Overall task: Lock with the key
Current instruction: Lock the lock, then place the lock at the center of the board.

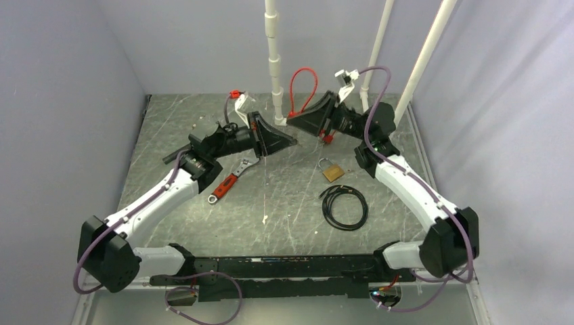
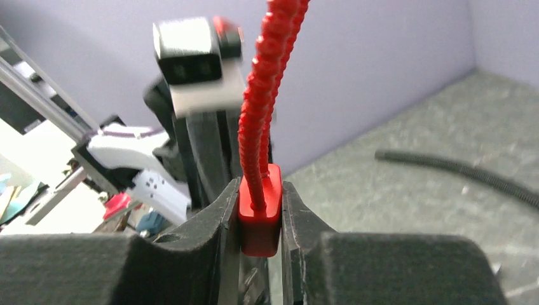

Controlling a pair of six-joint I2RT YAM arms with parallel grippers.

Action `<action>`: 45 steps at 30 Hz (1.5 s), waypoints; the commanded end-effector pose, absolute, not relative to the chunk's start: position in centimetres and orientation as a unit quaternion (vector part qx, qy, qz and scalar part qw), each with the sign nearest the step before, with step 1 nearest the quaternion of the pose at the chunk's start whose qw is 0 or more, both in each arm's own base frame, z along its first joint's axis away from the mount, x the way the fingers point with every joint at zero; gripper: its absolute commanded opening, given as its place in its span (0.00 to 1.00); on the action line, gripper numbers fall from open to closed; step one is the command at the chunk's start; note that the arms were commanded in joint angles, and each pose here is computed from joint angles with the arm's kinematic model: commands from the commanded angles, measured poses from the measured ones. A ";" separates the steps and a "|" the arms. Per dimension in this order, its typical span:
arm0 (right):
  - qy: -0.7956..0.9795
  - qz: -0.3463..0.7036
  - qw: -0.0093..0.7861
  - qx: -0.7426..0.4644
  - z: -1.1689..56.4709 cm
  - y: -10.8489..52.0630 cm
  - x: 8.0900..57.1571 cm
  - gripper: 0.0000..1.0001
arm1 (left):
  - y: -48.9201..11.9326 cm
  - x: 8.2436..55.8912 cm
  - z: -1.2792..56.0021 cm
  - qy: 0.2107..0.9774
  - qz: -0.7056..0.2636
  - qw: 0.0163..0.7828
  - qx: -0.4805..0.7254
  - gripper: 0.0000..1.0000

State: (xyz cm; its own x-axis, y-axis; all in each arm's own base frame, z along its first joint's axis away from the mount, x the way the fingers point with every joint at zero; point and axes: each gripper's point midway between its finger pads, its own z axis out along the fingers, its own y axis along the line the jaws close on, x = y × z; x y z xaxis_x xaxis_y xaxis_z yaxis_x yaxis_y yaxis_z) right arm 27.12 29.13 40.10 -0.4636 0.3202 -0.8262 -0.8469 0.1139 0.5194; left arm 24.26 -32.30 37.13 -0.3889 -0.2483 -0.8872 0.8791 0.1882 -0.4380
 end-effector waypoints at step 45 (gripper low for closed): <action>0.832 0.497 0.207 -0.135 12.2 30.3 32.9 0.01 | -22.2 28.2 25.2 0.759 -0.456 0.416 0.210 0.00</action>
State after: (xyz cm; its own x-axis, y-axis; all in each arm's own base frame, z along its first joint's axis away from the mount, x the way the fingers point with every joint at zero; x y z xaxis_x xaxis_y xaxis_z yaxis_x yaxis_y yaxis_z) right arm 32.16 29.76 10.69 -0.9068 -0.0360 -0.4200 -0.3824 0.4894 0.7838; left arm 27.41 -22.12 23.67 -0.6182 -0.0633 -0.7835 0.6598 0.5000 -0.5610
